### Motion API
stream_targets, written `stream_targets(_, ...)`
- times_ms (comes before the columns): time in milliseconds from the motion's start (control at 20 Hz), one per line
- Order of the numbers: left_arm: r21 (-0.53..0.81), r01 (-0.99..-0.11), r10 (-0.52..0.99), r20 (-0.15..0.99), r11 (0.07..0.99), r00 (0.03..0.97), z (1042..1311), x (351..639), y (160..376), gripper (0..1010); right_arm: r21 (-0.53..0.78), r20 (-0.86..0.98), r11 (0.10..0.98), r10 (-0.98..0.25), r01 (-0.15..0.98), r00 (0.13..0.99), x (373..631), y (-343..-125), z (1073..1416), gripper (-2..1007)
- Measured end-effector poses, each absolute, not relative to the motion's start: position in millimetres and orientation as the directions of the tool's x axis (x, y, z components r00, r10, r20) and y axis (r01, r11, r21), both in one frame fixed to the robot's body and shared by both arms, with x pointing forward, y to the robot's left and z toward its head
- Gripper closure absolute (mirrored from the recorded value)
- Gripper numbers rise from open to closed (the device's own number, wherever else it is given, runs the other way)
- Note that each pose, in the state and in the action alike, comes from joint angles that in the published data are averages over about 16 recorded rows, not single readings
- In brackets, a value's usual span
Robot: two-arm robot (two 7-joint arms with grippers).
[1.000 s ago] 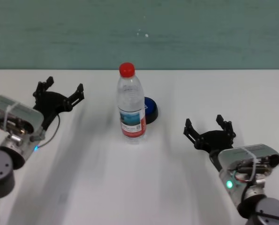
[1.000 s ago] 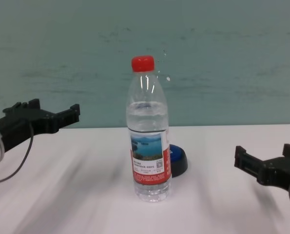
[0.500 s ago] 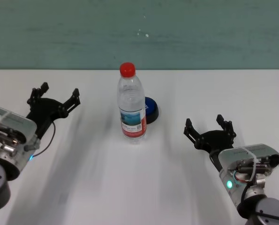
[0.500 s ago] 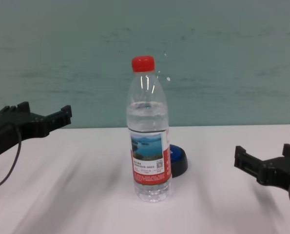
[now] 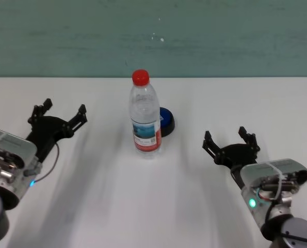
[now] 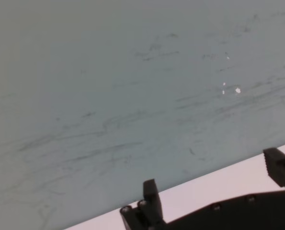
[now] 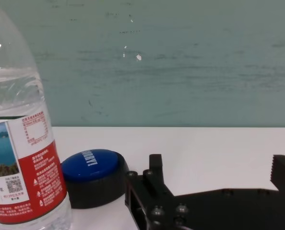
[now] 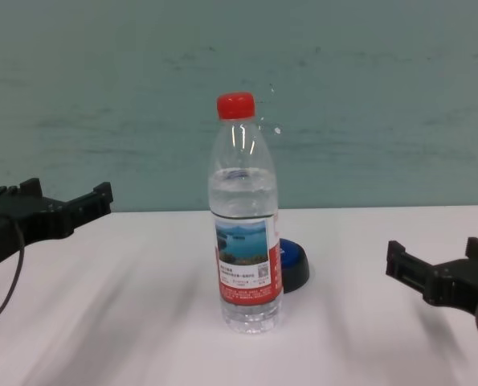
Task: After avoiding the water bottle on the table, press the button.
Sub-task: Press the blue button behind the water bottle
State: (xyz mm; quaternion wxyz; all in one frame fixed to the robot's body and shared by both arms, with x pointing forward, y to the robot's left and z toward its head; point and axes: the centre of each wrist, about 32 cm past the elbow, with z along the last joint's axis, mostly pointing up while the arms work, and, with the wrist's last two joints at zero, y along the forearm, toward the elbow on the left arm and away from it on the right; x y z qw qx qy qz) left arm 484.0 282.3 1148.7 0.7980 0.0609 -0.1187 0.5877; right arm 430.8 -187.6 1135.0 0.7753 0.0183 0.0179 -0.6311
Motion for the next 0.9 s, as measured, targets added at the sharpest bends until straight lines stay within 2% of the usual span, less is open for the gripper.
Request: stream_targets(900,-0.046,-0.944,0.925,0.221,0.327,0.309,1149,460,273,0,0.006,-0.051,0.203,-0.978,0.979,0.203,431,-188,1135,1)
